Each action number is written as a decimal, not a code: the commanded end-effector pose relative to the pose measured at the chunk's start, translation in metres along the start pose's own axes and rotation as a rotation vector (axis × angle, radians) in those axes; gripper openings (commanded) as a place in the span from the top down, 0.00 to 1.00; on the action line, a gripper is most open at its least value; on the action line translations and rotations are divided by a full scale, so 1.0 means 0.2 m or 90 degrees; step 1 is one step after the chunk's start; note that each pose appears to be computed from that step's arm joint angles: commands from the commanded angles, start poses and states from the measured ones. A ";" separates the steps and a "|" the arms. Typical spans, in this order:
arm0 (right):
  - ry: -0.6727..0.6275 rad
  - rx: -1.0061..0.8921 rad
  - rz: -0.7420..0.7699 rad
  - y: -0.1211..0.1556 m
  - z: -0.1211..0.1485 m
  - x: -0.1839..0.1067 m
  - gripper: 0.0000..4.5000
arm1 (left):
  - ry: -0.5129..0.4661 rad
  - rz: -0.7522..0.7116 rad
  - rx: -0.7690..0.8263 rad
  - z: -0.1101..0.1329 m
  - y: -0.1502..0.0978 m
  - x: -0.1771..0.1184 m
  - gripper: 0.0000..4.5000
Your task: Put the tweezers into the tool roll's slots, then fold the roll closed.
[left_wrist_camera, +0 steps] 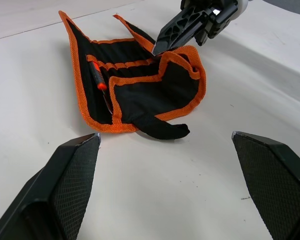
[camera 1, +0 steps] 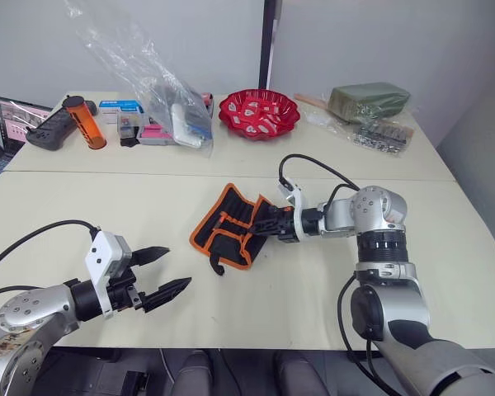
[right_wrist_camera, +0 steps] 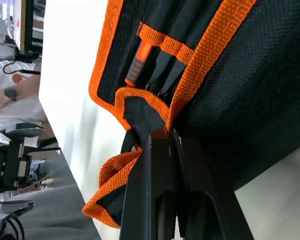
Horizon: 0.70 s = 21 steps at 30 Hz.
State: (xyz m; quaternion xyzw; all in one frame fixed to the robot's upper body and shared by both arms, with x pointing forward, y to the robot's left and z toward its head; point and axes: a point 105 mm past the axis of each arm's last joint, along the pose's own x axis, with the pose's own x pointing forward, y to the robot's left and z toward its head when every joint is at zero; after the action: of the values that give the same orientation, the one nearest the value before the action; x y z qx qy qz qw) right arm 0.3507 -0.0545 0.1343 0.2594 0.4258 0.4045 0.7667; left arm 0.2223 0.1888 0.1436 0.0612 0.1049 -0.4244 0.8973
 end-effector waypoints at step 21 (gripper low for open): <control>-0.067 0.009 -0.060 -0.17 -0.05 0.21 0.93 | -0.007 -0.004 0.025 0.00 0.02 0.01 0.00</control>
State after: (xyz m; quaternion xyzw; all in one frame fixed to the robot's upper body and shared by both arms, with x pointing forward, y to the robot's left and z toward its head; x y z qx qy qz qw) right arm 0.3661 -0.0260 0.1034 0.2712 0.3900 0.3823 0.7926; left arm 0.2278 0.1885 0.1400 0.0682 0.1016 -0.4297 0.8946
